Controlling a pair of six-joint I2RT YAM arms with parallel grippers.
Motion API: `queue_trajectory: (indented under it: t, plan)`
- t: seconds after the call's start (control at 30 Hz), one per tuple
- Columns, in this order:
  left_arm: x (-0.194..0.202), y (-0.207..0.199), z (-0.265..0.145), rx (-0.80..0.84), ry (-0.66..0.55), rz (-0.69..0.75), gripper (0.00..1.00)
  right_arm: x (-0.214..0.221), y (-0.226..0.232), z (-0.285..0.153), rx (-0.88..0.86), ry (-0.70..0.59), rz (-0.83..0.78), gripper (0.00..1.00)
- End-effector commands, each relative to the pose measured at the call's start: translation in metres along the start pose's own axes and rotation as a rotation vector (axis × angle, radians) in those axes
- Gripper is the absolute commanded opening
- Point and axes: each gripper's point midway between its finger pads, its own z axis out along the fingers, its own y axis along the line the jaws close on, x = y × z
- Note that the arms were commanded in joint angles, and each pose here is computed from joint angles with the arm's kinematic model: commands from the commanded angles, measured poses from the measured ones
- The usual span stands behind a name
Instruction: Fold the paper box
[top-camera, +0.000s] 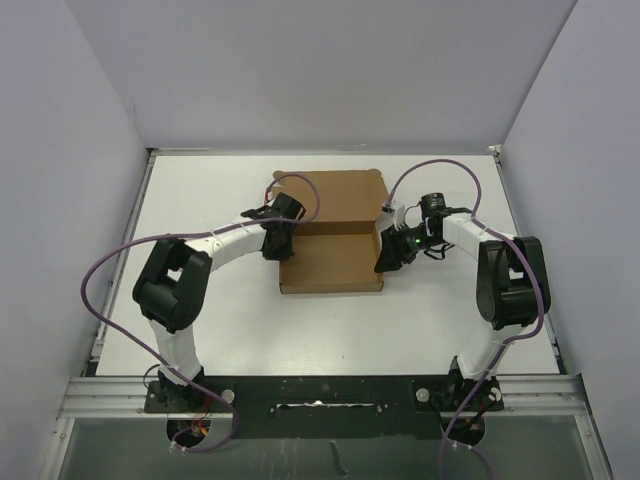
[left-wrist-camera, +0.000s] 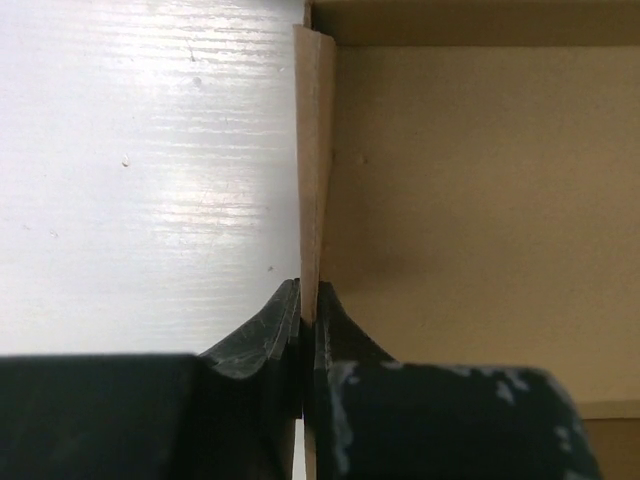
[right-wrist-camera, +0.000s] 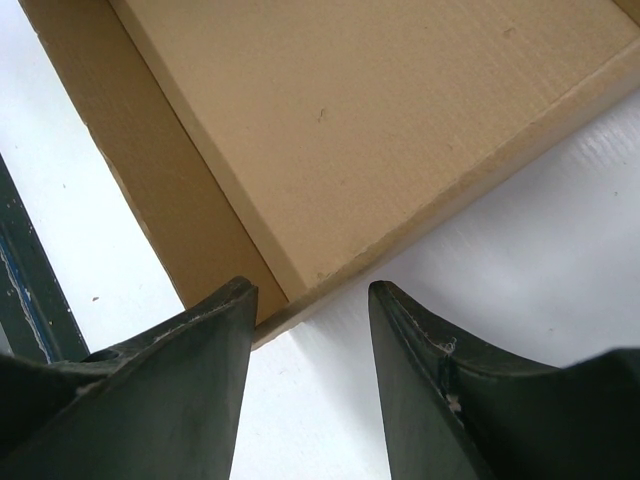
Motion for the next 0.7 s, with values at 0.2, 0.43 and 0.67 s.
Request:
queue_trajectory:
  t: [0.2,0.43,0.67]
  plan:
    - [0.004,0.016,0.004,-0.118,0.005,0.086,0.00,-0.011,0.000,-0.001,-0.013,-0.023,-0.032,0.49]
    - [-0.013,0.001,-0.012,-0.074,-0.034,0.079,0.16,-0.011,0.000,-0.001,-0.011,-0.021,-0.031,0.49]
    - [-0.029,-0.007,-0.028,-0.028,-0.075,0.060,0.28,-0.014,0.000,-0.005,-0.006,-0.035,-0.037,0.51]
